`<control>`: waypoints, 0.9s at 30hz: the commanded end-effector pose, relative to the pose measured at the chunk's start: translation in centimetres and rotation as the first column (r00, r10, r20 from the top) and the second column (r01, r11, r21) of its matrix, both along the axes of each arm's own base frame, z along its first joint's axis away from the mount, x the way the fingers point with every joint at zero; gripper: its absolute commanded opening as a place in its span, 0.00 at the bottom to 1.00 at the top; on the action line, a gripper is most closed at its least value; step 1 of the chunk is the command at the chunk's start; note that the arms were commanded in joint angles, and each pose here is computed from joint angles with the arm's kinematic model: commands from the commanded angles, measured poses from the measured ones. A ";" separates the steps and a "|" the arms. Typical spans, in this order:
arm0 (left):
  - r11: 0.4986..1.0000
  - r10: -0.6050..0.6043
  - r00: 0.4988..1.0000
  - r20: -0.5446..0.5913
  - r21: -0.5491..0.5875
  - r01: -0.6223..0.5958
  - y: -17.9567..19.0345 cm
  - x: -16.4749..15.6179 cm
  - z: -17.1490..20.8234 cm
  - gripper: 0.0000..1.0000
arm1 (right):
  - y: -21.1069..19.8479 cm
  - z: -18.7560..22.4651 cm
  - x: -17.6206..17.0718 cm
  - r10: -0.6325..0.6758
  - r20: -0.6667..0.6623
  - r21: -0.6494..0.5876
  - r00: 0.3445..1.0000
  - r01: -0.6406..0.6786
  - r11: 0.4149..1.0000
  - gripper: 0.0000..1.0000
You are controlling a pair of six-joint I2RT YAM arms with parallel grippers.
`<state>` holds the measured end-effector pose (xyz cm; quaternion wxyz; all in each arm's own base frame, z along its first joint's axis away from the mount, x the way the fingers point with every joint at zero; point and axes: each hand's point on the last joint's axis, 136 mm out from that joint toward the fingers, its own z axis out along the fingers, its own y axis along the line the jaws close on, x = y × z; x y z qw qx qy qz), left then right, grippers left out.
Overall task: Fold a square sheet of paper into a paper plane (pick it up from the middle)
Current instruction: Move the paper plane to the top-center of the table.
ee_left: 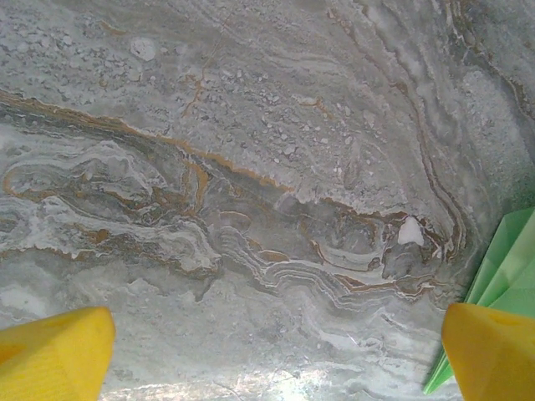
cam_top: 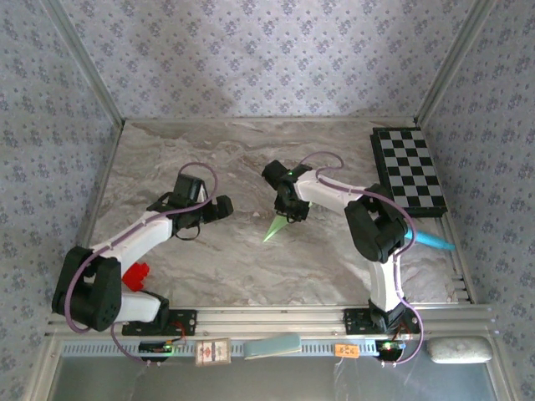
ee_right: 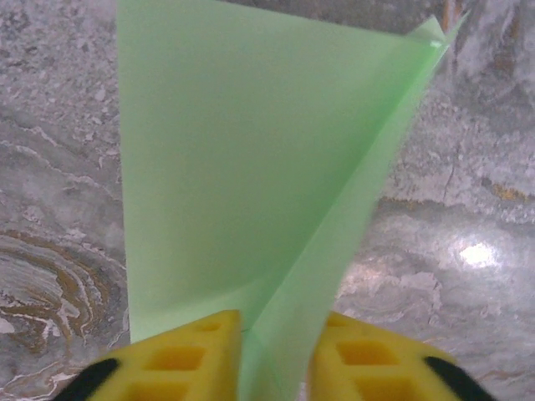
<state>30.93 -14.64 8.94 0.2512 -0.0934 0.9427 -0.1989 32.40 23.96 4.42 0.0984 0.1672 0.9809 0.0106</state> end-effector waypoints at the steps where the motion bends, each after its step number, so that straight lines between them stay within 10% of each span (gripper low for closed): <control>1: 1.000 0.003 1.000 -0.006 -0.009 -0.003 0.0 0.0 -0.2 1.00 | -0.7 0.9 -0.6 -0.019 0.010 -0.011 1.000 0.019 1.000 0.17; 14: 0.980 0.161 0.987 0.029 -0.122 -0.156 2.6 1.1 0.5 1.00 | 2.0 5.5 3.0 0.233 0.164 0.016 0.959 -0.239 0.971 0.00; 27: 0.926 0.300 0.953 0.031 -0.248 -0.284 4.5 1.6 2.0 1.00 | 12.4 9.4 5.1 0.583 0.411 0.299 0.700 -0.708 0.640 0.01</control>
